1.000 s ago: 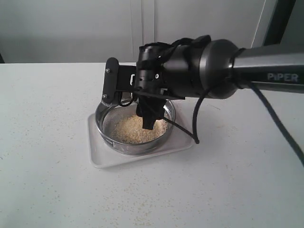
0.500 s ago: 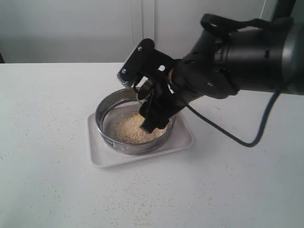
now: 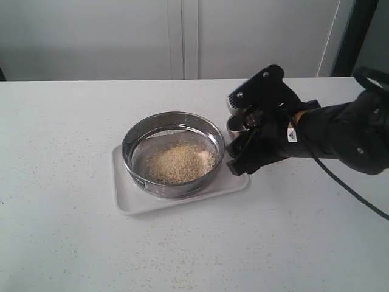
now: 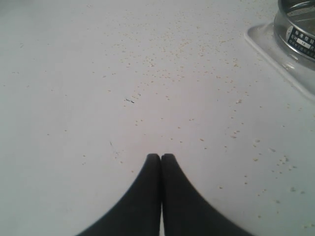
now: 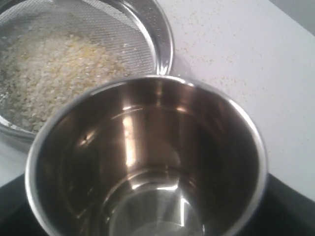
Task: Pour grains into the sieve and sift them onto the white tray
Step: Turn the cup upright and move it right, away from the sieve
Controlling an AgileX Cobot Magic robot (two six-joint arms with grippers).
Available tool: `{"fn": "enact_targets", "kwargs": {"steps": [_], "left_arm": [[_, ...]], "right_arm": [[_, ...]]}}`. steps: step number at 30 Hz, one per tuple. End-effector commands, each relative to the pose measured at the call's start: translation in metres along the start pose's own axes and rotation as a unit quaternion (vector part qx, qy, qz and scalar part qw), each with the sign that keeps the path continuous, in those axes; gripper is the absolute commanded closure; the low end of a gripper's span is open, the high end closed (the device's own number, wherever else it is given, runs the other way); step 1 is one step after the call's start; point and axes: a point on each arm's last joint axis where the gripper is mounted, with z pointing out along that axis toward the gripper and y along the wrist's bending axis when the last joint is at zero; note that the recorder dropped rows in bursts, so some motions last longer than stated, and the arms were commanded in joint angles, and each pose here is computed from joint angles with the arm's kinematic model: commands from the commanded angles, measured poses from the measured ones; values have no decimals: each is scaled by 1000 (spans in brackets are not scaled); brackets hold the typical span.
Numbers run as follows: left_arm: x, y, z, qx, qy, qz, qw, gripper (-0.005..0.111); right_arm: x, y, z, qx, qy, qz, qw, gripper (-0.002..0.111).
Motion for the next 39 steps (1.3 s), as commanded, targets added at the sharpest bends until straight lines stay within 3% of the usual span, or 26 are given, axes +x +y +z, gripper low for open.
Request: {"fn": "enact_targets", "kwargs": {"steps": [1,16,24,28,34,39], "left_arm": [[1,-1,0,5,-1,-4,1000,107],[1,-1,0,5,-1,-4,1000,107],[1,-1,0,5,-1,-4,1000,107],[1,-1,0,5,-1,-4,1000,107],[1,-1,0,5,-1,-4,1000,107],[1,-1,0,5,-1,-4,1000,107]], "right_arm": [[10,-17,-3,19,-58,51,997,108],[31,-77,-14,97,-186,154,966,108],[63,-85,24,92,-211,189,955,108],[81,-90,43,95,-229,195,949,108],[106,-95,60,143,-183,155,960,108],[109,-100,74,146,-172,155,962,108]]}}
